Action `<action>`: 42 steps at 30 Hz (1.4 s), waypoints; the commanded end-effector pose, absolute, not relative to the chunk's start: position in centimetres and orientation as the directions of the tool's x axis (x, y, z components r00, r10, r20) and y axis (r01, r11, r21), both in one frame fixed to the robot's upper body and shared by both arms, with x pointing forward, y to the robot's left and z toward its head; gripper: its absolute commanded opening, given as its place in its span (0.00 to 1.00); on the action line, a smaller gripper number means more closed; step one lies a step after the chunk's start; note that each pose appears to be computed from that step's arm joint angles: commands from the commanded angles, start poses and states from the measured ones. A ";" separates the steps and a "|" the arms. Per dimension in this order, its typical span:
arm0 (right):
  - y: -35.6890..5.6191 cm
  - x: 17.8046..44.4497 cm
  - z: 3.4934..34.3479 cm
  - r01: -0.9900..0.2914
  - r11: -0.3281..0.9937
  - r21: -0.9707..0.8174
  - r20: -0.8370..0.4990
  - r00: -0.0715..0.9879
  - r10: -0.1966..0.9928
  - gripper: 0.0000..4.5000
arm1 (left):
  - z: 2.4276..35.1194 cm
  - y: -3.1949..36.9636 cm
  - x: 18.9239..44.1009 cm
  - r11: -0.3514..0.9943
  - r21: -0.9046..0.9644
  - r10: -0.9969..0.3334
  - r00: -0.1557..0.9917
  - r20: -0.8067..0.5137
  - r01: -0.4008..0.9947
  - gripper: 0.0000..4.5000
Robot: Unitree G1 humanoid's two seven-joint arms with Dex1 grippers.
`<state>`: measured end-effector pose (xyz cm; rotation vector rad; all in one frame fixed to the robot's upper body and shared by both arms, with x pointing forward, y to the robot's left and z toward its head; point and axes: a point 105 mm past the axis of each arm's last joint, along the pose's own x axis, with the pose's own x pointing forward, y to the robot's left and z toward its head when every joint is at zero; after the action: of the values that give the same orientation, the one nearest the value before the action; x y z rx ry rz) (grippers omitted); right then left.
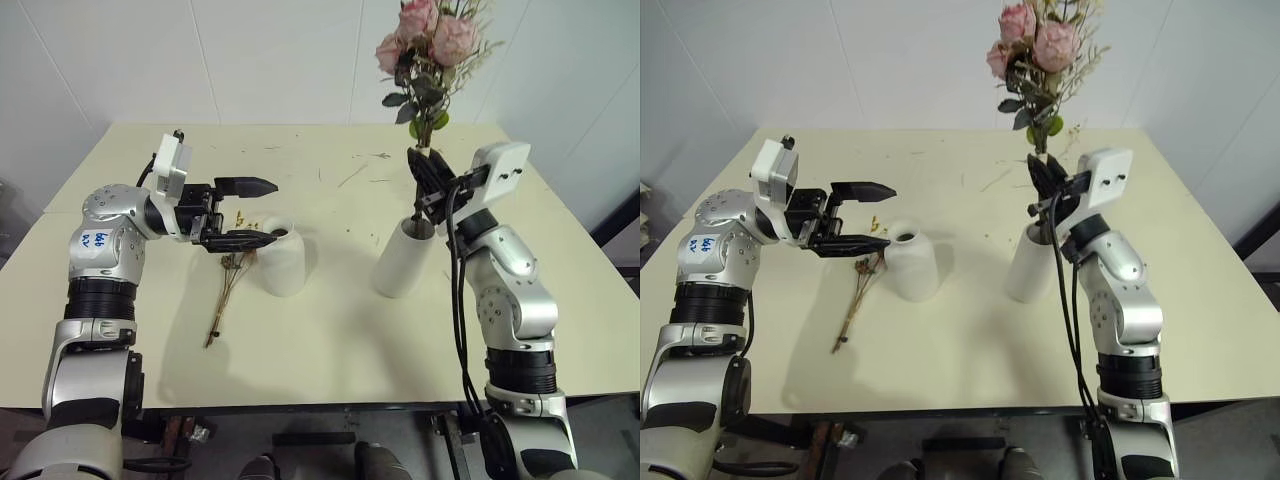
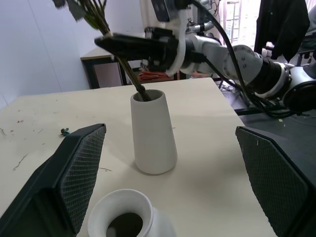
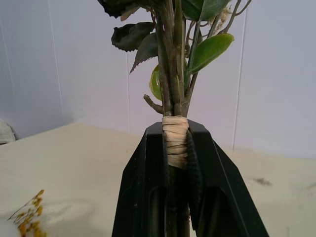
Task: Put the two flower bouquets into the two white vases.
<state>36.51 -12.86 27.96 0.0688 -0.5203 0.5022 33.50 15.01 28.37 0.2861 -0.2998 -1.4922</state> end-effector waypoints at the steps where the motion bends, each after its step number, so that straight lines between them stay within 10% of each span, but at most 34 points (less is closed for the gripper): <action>1: -12.5 35.5 28.4 -0.490 0.868 -0.076 0.544 0.710 0.448 0.03 | 29.4 15.1 33.0 0.055 0.414 -0.998 0.054 0.013 0.909 1.00; 10: -12.8 34.7 27.1 -0.475 0.877 -0.070 0.535 0.725 0.434 0.03 | 29.5 15.1 33.0 0.059 0.417 -0.998 0.059 0.014 0.907 1.00; 24: -13.1 31.7 26.9 -0.524 0.837 -0.157 0.463 0.710 0.531 0.99 | 29.6 14.7 33.6 0.063 0.416 -0.998 0.061 0.019 0.907 1.00; 38: -16.9 26.2 26.8 -0.644 0.670 -0.368 0.076 0.698 0.712 0.99 | 29.5 14.9 35.0 0.155 0.415 -0.988 0.149 0.047 0.896 1.00; 42: -16.9 24.1 27.1 -0.735 0.569 -0.368 -0.028 0.621 0.784 0.99 | 30.4 16.4 36.7 0.378 0.407 -0.925 0.361 0.121 0.831 1.00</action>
<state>25.55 -17.36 25.88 -0.3422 -0.1119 0.8341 36.48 15.34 28.60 0.2711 -0.3000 -1.2631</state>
